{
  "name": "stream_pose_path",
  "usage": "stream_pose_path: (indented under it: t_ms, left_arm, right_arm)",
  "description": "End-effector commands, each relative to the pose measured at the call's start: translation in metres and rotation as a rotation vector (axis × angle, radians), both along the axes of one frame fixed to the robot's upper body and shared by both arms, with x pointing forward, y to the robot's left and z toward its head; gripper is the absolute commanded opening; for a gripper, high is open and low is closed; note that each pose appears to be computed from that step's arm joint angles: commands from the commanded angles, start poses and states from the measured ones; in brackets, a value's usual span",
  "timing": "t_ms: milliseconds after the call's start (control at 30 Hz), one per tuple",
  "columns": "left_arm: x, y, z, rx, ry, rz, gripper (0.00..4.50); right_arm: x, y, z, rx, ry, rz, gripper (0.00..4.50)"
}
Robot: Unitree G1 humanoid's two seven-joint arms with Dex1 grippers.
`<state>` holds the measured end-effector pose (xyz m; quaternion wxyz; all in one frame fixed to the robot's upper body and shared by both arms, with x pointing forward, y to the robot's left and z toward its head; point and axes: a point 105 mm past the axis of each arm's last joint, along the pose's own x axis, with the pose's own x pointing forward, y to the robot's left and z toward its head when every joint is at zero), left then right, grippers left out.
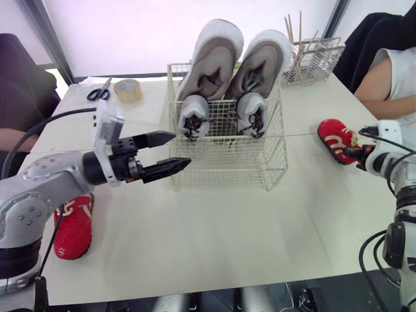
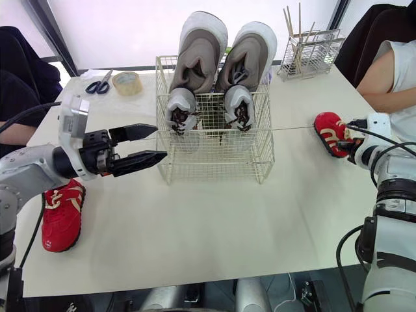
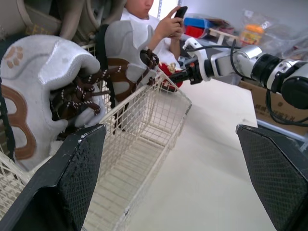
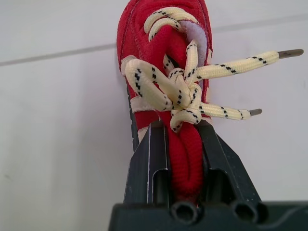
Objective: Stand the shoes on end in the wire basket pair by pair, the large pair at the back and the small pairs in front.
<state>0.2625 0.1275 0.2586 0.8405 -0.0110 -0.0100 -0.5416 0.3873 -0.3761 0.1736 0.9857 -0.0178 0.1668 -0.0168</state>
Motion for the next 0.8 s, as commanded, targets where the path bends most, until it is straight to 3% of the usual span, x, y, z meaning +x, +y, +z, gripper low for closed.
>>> stream_pose_path:
  t_ms: [33,200,300,500,800]
  left_arm:
    - [0.005,0.004,0.021,-0.044,-0.073,0.022,4.5]
    - [0.017,0.013,0.047,-0.106,-0.097,0.023,4.5]
    - [0.023,0.017,0.063,-0.128,-0.108,0.003,4.5]
    - [0.032,0.024,0.087,-0.126,-0.111,-0.053,4.5]
    - [0.03,0.025,0.098,-0.106,-0.091,-0.133,4.5]
  right_arm:
    - [-0.007,0.008,0.129,-0.237,-0.44,0.067,0.08]
    - [-0.037,0.065,0.227,-0.495,-0.798,0.256,0.08]
    - [-0.059,0.113,0.252,-0.677,-0.947,0.449,0.08]
    - [-0.086,0.214,0.234,-0.934,-1.052,0.829,0.08]
    - [-0.096,0.252,0.196,-1.197,-1.099,1.008,0.08]
